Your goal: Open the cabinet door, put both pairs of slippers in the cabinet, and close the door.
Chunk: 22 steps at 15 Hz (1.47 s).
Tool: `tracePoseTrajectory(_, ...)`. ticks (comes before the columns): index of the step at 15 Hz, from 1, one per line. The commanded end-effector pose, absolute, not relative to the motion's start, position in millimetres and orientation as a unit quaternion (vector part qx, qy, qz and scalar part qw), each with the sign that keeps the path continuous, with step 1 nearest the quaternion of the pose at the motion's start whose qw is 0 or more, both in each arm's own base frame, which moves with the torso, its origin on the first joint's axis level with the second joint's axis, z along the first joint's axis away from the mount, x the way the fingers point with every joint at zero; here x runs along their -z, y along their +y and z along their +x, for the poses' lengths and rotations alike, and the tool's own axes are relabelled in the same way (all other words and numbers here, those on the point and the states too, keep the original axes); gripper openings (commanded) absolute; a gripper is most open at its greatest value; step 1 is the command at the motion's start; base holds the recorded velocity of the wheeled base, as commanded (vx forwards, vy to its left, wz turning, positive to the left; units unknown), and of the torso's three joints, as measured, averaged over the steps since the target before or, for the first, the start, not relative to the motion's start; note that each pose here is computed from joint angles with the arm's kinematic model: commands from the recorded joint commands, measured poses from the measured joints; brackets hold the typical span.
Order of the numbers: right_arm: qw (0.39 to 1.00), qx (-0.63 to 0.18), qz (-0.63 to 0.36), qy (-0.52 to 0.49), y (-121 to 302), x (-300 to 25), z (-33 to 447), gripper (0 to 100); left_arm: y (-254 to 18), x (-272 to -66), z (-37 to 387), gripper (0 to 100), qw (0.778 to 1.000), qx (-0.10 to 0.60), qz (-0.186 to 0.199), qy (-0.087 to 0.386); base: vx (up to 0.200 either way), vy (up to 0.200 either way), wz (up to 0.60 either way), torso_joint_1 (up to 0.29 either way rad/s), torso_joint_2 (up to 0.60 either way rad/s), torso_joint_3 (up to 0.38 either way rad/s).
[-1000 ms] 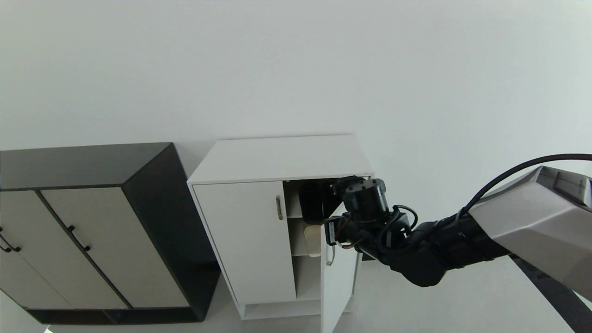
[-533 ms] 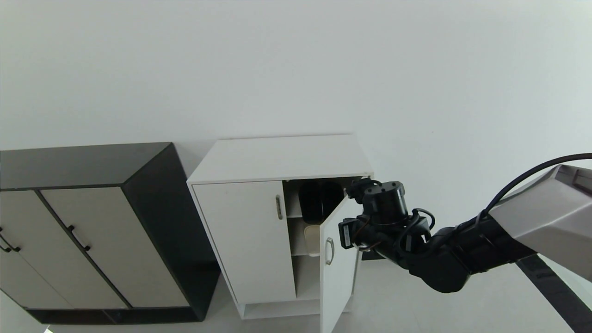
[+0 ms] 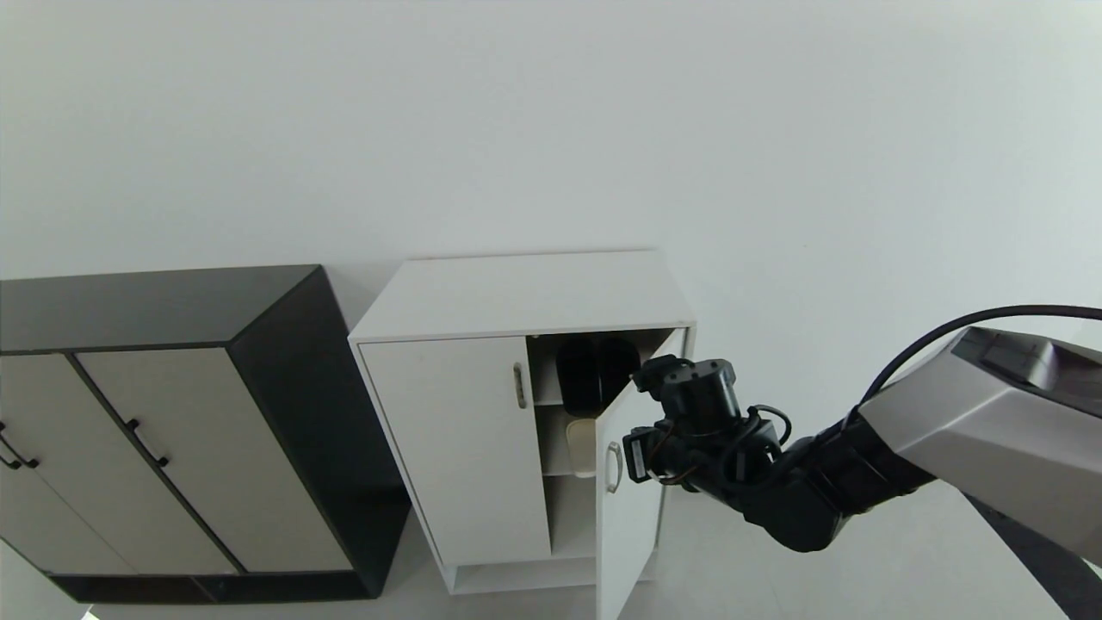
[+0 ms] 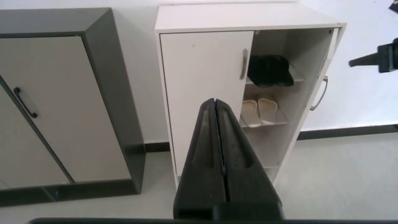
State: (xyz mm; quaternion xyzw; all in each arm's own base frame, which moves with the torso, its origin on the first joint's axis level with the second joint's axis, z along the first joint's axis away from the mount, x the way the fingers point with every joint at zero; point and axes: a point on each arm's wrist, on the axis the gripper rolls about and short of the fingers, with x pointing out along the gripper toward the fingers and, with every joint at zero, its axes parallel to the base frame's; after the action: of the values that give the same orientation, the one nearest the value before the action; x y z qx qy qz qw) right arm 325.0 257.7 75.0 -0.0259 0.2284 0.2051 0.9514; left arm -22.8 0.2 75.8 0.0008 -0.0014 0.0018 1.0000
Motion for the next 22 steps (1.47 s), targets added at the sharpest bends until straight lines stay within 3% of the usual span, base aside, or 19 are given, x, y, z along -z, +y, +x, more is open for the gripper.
tracePoseTrajectory(1, 0.951, -0.199, -0.027, 0.235, 261.8, -59.9, 338.1, 0, 0.2, -75.8, -22.7, 0, 1.000, -0.002, 0.001, -0.001, 0.000, 0.000, 0.00, 0.000, 0.00, 0.000)
tracePoseTrajectory(12, 0.960, -0.219, 0.001, 0.175, 290.7, -52.8, 390.9, 0, 0.2, -75.8, -22.8, 0, 1.000, -0.002, 0.002, -0.002, 0.000, 0.000, 0.00, 0.000, 0.00, 0.000)
tracePoseTrajectory(18, 0.951, -0.255, 0.009, 0.176, 273.2, -61.2, 369.4, 0, 0.2, -75.8, -22.7, 0, 1.000, -0.002, 0.002, -0.001, 0.000, 0.000, 0.00, 0.000, 0.00, 0.000)
tracePoseTrajectory(22, 0.938, -0.287, 0.009, 0.195, 264.3, -56.9, 358.0, 0, 0.2, -75.8, -22.7, 0, 1.000, -0.002, 0.002, -0.001, 0.200, 0.000, 0.00, -0.004, 0.00, 0.005)
